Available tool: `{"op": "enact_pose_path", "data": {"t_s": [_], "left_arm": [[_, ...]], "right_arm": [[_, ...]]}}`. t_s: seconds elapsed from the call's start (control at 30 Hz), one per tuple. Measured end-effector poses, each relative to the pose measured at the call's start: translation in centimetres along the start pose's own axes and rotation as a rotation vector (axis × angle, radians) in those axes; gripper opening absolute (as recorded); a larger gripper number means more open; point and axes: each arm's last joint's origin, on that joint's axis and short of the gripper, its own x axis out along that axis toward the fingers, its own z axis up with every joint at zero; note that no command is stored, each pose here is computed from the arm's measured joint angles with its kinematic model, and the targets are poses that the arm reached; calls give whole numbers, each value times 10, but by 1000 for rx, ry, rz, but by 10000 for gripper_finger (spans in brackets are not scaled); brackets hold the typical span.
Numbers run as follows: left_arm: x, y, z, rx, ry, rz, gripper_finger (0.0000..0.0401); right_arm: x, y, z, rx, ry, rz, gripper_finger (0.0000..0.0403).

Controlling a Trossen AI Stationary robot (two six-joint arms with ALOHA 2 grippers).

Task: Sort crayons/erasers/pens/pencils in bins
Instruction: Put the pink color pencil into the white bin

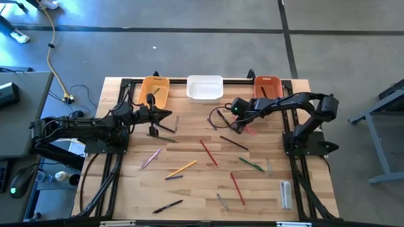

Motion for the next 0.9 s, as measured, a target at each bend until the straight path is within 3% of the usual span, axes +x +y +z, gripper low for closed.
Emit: {"op": "enact_pose_path", "data": {"t_s": [0.13,0.33,0.57,0.77,0.9], "left_arm": [[0,0,0,0,0,1,0],[0,0,0,0,0,4,0],[0,0,0,7,3,4,0],[0,0,0,7,3,8,0],[0,0,0,7,4,8,0]], "right_arm": [[0,0,0,-5,1,-1,6],[-5,0,1,-9,13,0,15],[-34,1,8,-9,14,11,15],[-63,2,23,-30,-122,23,16],[-81,4,39,-22,-287,24,16]]}}
